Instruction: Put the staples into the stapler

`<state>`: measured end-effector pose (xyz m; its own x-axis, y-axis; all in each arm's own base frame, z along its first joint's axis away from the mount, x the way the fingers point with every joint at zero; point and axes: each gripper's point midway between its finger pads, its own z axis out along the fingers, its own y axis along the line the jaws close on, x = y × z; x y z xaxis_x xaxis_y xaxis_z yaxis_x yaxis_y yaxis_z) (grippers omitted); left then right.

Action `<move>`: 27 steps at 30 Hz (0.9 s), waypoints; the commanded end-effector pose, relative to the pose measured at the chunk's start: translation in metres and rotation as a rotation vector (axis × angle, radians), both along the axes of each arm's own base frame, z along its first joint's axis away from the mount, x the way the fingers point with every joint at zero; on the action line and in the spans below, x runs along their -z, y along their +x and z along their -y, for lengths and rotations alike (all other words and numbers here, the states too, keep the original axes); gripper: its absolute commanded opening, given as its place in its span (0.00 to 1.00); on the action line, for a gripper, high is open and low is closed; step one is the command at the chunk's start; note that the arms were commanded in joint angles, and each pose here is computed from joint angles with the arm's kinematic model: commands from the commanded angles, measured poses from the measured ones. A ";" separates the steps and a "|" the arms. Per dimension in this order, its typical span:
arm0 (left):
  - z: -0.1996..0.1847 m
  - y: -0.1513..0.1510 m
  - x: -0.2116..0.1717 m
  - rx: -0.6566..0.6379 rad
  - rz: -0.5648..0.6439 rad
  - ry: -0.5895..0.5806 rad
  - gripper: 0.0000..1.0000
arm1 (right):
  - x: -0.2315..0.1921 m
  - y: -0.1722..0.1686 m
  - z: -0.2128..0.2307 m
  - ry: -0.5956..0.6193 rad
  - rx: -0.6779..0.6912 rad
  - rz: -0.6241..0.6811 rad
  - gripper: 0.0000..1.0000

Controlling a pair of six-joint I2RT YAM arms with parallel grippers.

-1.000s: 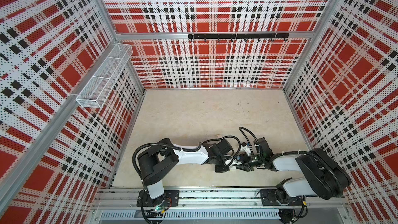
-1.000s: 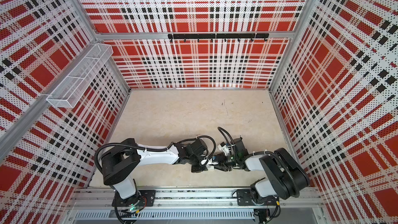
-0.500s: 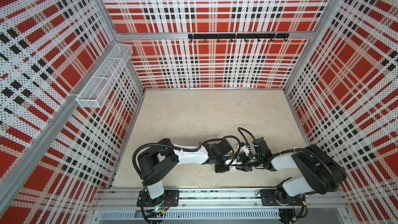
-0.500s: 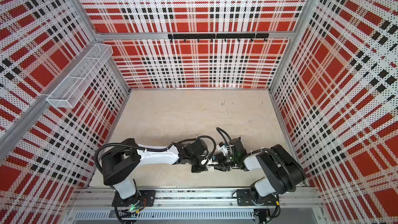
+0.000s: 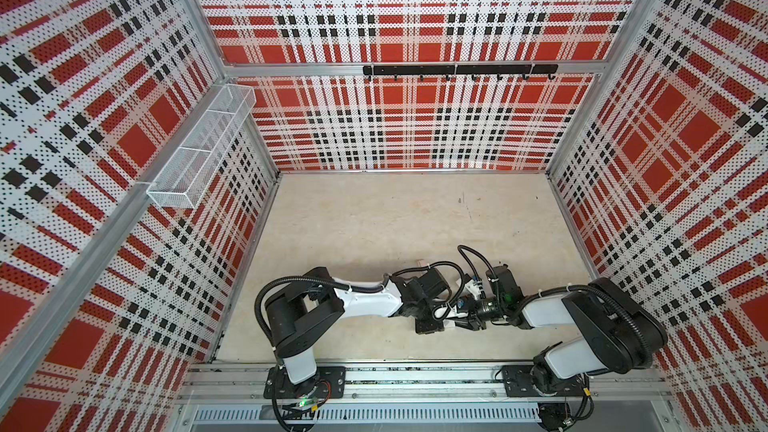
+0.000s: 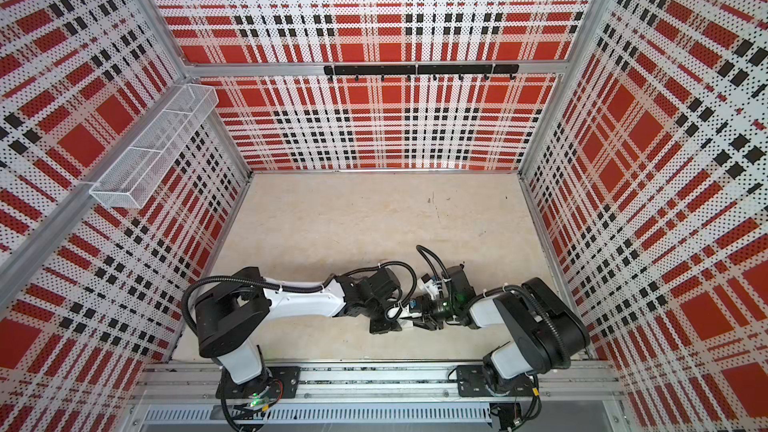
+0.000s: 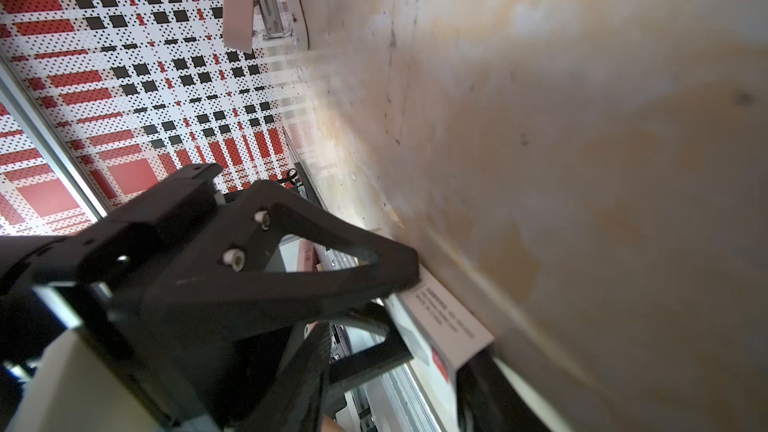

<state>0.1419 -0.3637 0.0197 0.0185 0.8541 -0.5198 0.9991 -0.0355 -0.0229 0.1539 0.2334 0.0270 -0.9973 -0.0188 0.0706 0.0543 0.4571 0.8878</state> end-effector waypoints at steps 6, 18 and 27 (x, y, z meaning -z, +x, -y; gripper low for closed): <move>-0.007 -0.015 -0.007 0.085 -0.003 0.059 0.49 | 0.005 0.012 0.002 -0.082 0.034 0.055 0.54; -0.024 -0.011 -0.010 0.123 0.019 0.108 0.59 | 0.003 0.016 0.006 -0.116 0.051 0.083 0.56; -0.023 0.000 -0.005 0.065 0.062 0.110 0.58 | 0.005 0.014 0.007 -0.115 0.054 0.084 0.56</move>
<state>0.1393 -0.3483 0.0299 0.1162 0.8863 -0.4482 0.9923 -0.1235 0.0130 0.1611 0.2312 0.0292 -0.9998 0.0037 0.0193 0.0185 0.5144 0.8573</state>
